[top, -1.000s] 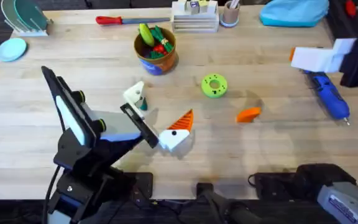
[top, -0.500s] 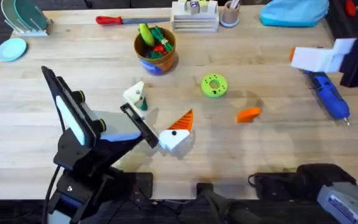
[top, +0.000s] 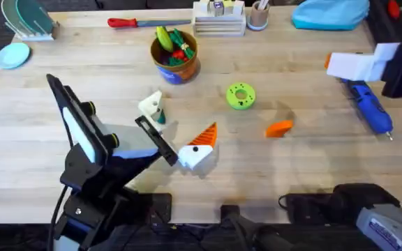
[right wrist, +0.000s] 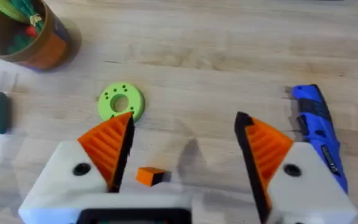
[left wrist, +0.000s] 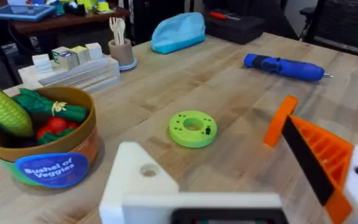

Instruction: Pick up the gripper from the table and insert it into the empty holder that is missing its gripper. Then pick up a screw, insert it into the mounting hole, and use the screwdriver to tighten it. Finally, clean up the table by picking up the vegetable and placing it into the bucket.

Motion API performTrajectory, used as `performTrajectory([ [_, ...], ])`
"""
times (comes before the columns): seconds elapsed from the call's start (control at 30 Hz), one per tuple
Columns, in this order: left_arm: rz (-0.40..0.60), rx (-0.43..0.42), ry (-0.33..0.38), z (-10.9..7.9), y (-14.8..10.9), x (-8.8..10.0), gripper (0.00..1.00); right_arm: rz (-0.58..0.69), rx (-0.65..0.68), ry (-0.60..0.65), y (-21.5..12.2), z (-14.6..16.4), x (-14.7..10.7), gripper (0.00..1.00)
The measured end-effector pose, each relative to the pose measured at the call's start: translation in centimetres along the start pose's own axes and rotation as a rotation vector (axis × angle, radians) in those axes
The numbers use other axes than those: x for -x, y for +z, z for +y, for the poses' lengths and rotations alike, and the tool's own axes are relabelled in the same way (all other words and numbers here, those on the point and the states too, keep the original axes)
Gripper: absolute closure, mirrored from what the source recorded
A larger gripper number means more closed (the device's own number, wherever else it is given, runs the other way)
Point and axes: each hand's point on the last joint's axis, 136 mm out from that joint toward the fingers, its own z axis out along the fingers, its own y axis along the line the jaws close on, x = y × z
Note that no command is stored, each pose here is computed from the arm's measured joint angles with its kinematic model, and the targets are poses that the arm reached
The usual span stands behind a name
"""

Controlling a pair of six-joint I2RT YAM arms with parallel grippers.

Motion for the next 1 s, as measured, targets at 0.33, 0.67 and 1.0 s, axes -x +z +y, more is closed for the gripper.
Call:
performTrajectory([
  [0.33,0.0,0.0,0.0,0.0,0.0,0.0,0.008,0.26,0.214,-0.246,0.8,3.4,-5.5,0.058],
  [0.67,0.0,0.0,0.0,0.0,0.0,0.0,0.008,0.547,0.347,-0.56,3.8,6.3,-10.2,0.058],
  [1.0,0.0,0.0,0.0,0.0,0.0,0.0,0.008,0.656,0.282,-0.893,6.4,6.6,-11.9,0.059],
])
